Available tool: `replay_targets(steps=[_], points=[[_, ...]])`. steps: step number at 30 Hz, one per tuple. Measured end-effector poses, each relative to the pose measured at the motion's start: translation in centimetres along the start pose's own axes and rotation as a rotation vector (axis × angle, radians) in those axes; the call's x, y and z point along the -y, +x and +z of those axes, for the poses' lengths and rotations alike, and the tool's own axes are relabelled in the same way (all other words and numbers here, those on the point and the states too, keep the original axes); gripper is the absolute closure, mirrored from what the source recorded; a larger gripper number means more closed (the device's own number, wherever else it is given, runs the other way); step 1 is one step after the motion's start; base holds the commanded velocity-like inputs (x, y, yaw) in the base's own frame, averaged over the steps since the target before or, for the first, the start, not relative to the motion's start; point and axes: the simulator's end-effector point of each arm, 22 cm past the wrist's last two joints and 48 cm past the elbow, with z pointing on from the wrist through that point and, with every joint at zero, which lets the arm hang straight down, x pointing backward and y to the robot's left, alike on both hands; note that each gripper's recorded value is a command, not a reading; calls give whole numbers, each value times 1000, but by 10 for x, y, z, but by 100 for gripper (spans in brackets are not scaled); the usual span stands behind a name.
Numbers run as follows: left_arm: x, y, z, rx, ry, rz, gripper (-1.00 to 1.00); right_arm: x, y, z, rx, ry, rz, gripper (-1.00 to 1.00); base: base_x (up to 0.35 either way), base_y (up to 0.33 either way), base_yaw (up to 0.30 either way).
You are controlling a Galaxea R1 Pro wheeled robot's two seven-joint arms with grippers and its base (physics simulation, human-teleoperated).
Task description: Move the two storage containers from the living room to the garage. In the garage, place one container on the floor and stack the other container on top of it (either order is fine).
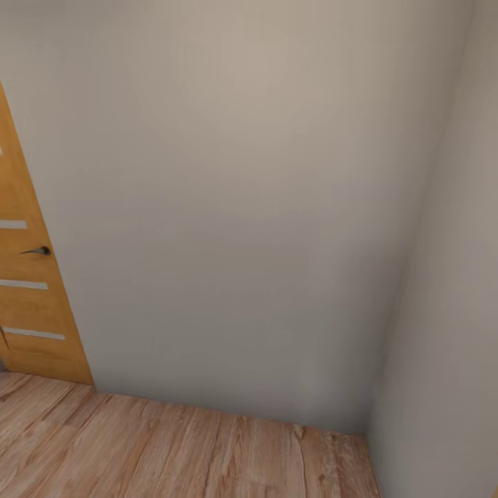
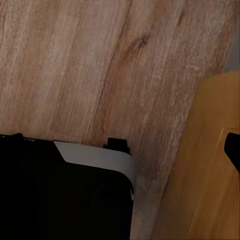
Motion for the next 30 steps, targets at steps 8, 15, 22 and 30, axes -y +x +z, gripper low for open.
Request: replay_targets(steps=[8, 15, 22, 30], points=[[-1, 0, 0, 0, -1, 0, -100, 5, 0, 0, 2, 10, 0, -100, 316, 0, 235], [-1, 0, 0, 0, -1, 0, -100, 5, -1, 0, 4, 9, 2, -100, 204, 0, 269], [-1, -1, 0, 2, -1, 0, -100, 5, -2, 0, 9, 11, 3, -100, 26, 0, 271], [1, -5, 0, 11, 2, 15, -100, 6, -1, 0, 7, 13, 12, -100, 1, 0, 273]])
